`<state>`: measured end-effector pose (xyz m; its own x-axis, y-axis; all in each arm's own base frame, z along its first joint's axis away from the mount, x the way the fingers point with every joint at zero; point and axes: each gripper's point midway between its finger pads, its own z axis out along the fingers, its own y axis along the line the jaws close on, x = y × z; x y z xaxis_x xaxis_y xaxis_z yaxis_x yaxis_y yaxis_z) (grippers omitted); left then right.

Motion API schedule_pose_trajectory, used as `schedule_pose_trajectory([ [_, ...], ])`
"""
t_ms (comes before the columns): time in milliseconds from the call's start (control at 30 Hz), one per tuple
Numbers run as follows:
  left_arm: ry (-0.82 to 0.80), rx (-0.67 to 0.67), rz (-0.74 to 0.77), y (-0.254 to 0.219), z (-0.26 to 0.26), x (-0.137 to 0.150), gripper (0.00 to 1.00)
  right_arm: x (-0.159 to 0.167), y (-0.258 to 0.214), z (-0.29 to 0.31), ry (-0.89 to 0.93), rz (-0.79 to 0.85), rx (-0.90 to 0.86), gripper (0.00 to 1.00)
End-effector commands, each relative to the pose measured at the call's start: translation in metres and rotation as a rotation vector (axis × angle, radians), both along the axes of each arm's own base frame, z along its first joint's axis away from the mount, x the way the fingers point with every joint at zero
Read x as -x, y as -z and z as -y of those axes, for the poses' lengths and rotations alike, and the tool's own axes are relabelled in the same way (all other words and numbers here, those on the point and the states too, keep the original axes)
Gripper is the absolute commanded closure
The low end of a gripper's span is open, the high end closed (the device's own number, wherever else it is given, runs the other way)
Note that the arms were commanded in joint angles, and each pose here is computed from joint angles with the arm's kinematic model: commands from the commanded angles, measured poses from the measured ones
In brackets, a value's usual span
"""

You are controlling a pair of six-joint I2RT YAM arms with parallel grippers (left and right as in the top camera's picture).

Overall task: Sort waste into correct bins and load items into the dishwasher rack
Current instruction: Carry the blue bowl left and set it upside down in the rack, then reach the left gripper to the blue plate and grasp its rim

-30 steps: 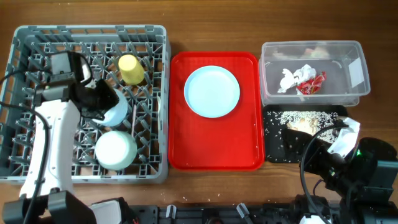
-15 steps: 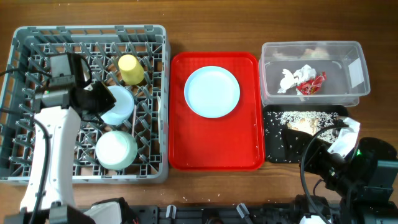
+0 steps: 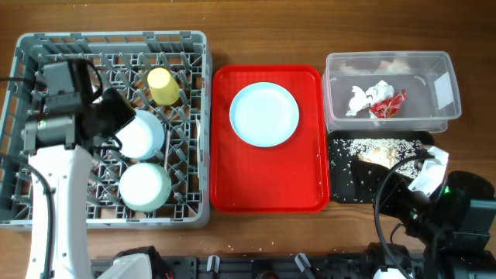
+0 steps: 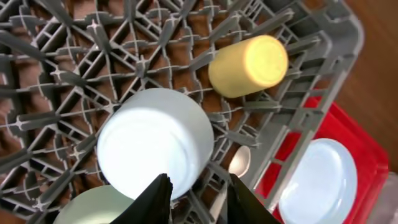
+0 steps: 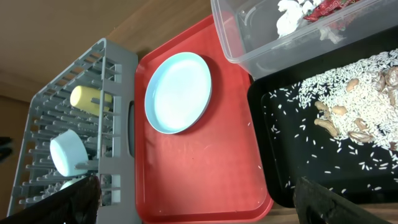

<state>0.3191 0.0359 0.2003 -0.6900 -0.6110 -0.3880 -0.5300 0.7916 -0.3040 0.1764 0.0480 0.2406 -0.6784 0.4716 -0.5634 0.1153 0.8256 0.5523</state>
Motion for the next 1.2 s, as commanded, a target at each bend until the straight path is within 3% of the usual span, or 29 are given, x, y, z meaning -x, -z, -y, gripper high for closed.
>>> schedule_pose_trajectory([
  [0,0.175,0.155,-0.015,0.007,0.044,-0.005,0.71,0.000,-0.002,0.001,0.009,0.009,0.003,0.00],
  [67,0.273,0.214,-0.003,0.005,0.076,-0.008,0.71,0.000,-0.002,0.001,0.009,0.008,0.003,0.00],
  [167,0.489,0.185,0.070,-0.005,0.147,-0.013,0.70,0.000,-0.002,0.001,0.009,0.008,0.003,0.00],
  [300,0.409,-0.144,0.154,-0.006,0.166,-0.025,0.68,0.000,-0.002,0.001,0.009,0.009,0.003,0.00],
  [467,0.358,-0.312,0.125,0.018,0.159,-0.044,0.70,0.000,-0.002,0.001,0.009,0.008,0.003,0.00],
  [667,0.357,-0.357,-0.021,0.086,0.157,-0.062,0.65,0.000,-0.002,0.001,0.009,0.008,0.003,0.00],
  [833,0.369,-0.369,-0.112,0.098,0.149,-0.047,0.80,0.000,-0.002,0.001,0.009,0.008,0.003,0.00],
  [1033,0.407,-0.332,-0.168,0.104,0.153,-0.034,0.81,0.000,-0.002,0.001,0.009,0.008,0.003,0.00],
  [1167,0.413,-0.342,-0.209,0.110,0.149,-0.025,0.87,0.000,-0.002,0.001,0.009,0.008,0.003,0.00],
])
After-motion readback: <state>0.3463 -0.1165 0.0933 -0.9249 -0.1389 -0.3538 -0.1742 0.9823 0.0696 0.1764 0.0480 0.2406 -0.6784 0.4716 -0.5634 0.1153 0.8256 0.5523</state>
